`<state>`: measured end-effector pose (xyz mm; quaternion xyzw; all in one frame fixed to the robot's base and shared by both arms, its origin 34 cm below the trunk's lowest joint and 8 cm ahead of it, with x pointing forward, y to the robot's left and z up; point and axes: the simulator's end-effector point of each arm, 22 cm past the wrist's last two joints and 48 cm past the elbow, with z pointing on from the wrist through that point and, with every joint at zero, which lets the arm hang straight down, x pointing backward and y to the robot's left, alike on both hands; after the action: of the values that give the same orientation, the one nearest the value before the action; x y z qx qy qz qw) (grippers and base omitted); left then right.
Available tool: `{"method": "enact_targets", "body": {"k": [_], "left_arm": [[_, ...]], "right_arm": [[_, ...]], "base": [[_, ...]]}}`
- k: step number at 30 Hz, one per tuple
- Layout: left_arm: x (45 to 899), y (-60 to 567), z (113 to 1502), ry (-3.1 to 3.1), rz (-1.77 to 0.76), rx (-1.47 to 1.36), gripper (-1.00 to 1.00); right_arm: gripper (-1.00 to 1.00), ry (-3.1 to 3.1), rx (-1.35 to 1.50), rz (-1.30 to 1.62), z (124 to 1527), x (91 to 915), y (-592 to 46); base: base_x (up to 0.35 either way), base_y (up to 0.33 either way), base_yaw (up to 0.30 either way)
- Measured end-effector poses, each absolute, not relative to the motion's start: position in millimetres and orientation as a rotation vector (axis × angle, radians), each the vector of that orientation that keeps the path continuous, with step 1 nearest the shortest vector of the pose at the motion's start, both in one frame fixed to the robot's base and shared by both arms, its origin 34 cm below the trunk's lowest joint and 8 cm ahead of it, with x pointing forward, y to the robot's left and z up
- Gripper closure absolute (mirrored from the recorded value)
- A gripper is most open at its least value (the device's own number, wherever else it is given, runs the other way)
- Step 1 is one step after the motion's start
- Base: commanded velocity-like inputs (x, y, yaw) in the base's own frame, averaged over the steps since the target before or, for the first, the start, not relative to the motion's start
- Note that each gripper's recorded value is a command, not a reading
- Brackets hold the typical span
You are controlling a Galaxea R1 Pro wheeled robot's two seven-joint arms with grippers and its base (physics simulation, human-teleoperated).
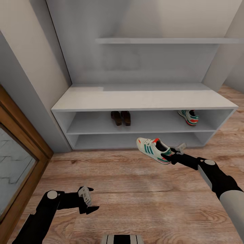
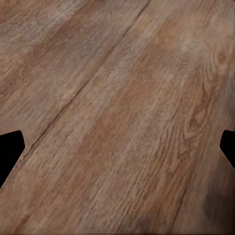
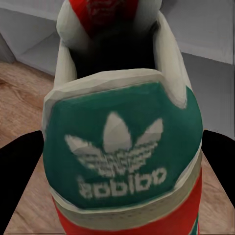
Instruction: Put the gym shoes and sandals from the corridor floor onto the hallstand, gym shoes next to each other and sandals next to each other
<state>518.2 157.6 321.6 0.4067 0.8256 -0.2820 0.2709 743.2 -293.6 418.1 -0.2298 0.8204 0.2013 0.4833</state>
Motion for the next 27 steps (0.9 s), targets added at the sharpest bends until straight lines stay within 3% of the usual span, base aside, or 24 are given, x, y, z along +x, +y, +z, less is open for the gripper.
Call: {"method": "enact_targets", "body": {"k": [12, 27], "left_arm": [[473, 148, 313, 2.23, -0.916, 1.151, -1.0], [500, 134, 333, 2.132, -0.952, 0.936, -1.0]], "right_arm": [[1.0, 2.004, -0.483, 0.547, 426, 724, -319], [1.0, 1.907, -0.375, 0.378, 458, 715, -340]], "base": [[0.0, 0.0, 0.0], [0.0, 0.0, 0.0]]}}
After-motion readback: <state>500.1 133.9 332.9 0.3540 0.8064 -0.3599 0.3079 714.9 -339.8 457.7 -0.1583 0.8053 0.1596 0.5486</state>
